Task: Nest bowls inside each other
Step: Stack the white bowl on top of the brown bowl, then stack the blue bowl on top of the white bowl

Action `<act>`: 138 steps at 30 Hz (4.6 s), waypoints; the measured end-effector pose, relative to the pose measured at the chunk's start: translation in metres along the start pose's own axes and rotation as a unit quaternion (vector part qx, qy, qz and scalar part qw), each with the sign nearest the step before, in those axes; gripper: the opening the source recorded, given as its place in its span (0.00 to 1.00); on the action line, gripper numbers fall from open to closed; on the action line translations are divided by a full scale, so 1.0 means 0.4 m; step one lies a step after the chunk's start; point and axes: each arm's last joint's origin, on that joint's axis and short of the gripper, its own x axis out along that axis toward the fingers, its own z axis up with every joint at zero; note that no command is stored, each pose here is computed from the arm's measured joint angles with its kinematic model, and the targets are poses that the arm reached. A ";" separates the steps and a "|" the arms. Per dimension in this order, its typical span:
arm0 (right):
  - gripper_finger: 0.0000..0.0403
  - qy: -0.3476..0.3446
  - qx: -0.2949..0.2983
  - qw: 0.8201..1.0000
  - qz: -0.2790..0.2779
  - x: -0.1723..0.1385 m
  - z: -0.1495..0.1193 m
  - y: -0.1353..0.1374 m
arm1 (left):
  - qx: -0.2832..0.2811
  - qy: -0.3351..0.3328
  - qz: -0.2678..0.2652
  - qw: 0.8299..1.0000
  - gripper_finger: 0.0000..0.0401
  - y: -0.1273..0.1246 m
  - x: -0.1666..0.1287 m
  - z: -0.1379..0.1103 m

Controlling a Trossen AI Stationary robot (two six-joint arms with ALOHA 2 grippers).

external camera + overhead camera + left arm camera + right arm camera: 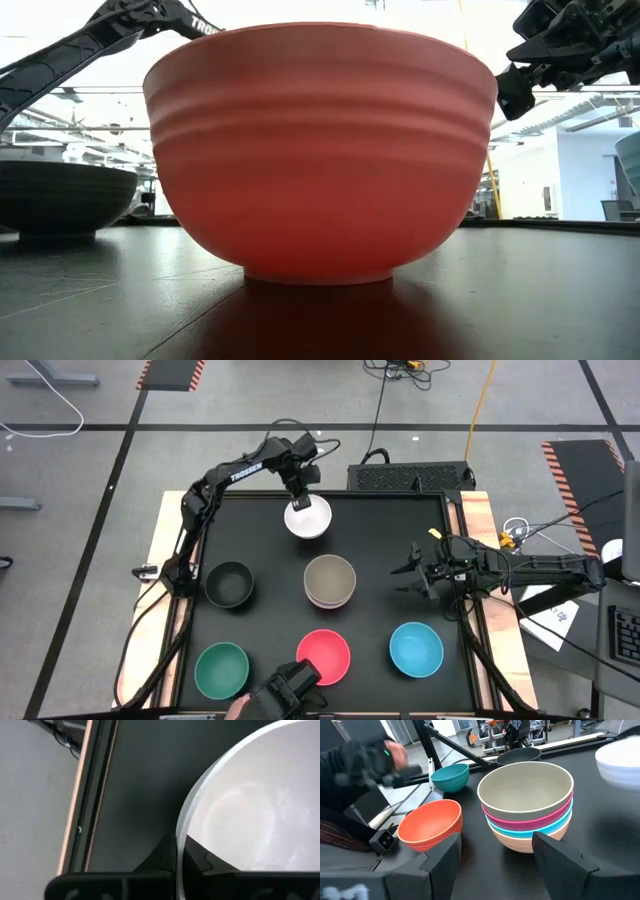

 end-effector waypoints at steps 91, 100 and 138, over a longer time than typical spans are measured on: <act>0.59 -0.026 -0.006 1.000 0.003 0.008 -0.019 -0.007 | 0.097 0.052 -0.054 0.992 0.14 -0.541 0.015 0.061; 0.59 -0.026 -0.003 1.000 0.003 0.008 -0.019 -0.007 | 0.099 0.031 -0.048 0.993 0.43 -0.548 -0.014 0.077; 0.59 -0.021 -0.012 1.000 0.004 0.008 -0.021 -0.007 | 0.035 -0.176 0.050 0.983 0.64 -0.457 -0.389 0.033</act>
